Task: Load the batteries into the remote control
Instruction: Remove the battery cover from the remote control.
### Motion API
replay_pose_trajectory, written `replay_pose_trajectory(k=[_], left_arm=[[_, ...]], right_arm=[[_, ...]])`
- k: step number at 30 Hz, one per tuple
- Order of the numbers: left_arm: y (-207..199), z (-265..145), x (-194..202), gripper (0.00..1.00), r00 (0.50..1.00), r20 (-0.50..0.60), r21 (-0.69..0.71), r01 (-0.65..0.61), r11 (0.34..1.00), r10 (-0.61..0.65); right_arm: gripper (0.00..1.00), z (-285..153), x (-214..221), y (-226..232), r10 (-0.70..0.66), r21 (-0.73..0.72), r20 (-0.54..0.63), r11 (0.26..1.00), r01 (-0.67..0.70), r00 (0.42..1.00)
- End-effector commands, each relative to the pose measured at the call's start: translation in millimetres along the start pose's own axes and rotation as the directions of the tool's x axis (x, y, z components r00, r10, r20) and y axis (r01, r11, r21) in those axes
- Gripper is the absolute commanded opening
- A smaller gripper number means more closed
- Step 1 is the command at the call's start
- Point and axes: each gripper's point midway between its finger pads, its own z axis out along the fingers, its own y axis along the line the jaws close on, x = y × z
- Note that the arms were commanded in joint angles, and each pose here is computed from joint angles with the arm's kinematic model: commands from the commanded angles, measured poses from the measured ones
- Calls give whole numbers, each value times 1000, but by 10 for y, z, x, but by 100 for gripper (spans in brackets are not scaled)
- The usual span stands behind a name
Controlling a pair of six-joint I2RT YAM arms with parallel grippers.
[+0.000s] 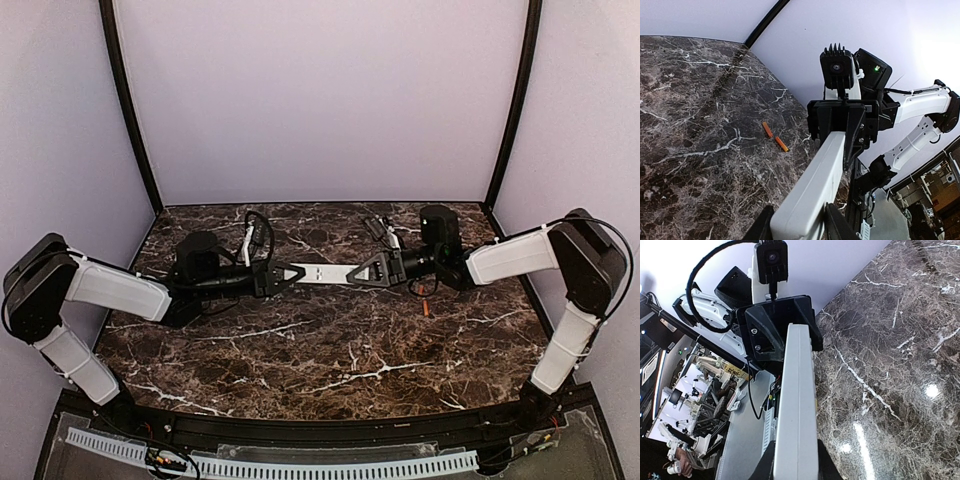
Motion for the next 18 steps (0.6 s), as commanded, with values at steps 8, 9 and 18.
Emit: replay_pose_trajectory(k=[8, 9, 18], left_arm=[[305, -63, 4, 45, 1000, -7, -166, -12, 986, 11], [303, -64, -5, 44, 1000, -5, -167, -15, 986, 14], [302, -73, -15, 31, 999, -5, -173, -33, 984, 32]], right_arm=[[0, -52, -17, -7, -3, 2, 14, 1000, 3, 1000], [0, -51, -10, -17, -1, 5, 13, 1000, 1, 1000], [0, -51, 29, -130, 27, 29, 9, 999, -27, 1000]])
